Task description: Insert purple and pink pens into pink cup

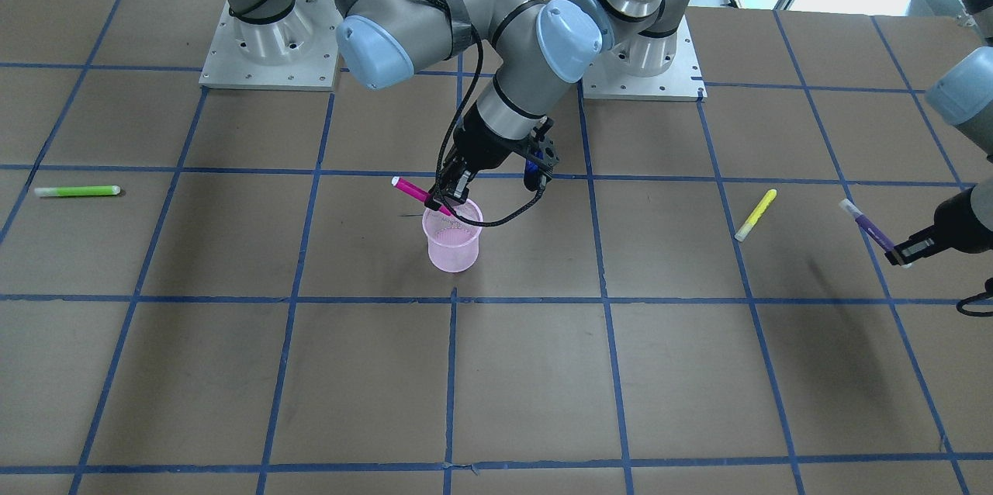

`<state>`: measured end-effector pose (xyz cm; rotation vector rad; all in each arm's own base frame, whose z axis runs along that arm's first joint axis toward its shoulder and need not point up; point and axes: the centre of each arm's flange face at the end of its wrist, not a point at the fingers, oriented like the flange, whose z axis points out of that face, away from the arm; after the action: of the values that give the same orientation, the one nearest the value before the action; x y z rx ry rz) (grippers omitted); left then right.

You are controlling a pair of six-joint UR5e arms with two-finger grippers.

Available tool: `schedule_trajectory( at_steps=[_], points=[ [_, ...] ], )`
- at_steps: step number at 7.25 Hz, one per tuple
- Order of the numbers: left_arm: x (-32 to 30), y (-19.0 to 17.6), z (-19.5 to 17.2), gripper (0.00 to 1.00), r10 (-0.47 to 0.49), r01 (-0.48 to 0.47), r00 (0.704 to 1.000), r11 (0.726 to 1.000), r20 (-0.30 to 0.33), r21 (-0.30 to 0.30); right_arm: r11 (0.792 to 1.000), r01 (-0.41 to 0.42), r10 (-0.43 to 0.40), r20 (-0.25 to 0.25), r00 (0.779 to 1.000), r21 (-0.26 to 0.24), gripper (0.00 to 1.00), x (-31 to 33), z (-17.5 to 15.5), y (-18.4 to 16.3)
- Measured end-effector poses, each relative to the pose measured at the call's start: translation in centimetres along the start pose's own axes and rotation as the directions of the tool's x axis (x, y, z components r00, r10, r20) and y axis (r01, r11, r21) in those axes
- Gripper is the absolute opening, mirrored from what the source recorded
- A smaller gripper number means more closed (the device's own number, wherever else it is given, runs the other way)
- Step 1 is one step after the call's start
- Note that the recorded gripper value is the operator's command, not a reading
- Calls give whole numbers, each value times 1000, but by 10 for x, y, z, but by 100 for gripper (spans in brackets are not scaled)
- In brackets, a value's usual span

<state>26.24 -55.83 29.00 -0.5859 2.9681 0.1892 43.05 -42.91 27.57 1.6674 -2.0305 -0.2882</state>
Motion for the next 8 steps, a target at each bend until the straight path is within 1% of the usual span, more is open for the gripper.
schedule_trajectory(
  at_steps=[2, 3, 4, 5, 7, 8],
  points=[
    [0, 1, -2, 0, 8, -8, 1000, 1000, 1, 4, 999, 24, -25, -8, 1000, -29, 29, 0, 8, -10],
    [0, 1, -2, 0, 11, -11, 1000, 1000, 0, 5, 999, 29, -30, -5, 1000, -33, 74, 1, 10, -13],
    [1, 1, -3, 0, 11, -11, 1000, 1000, -9, 9, 999, 32, -32, -2, 999, -32, 100, 1, 11, -15],
    [1, 1, -4, 0, 10, -10, 1000, 1000, -24, 15, 999, 34, -34, 0, 999, -31, 100, 1, 12, -16],
    [2, -1, -11, 0, 10, -9, 999, 999, -32, 35, 999, 25, -25, 1, 1000, -22, 100, 7, 8, -12],
    [10, -1, -21, 0, 21, -19, 999, 998, -29, 56, 1000, 12, -12, 4, 1000, -1, 100, 15, 0, -4]
  ],
)
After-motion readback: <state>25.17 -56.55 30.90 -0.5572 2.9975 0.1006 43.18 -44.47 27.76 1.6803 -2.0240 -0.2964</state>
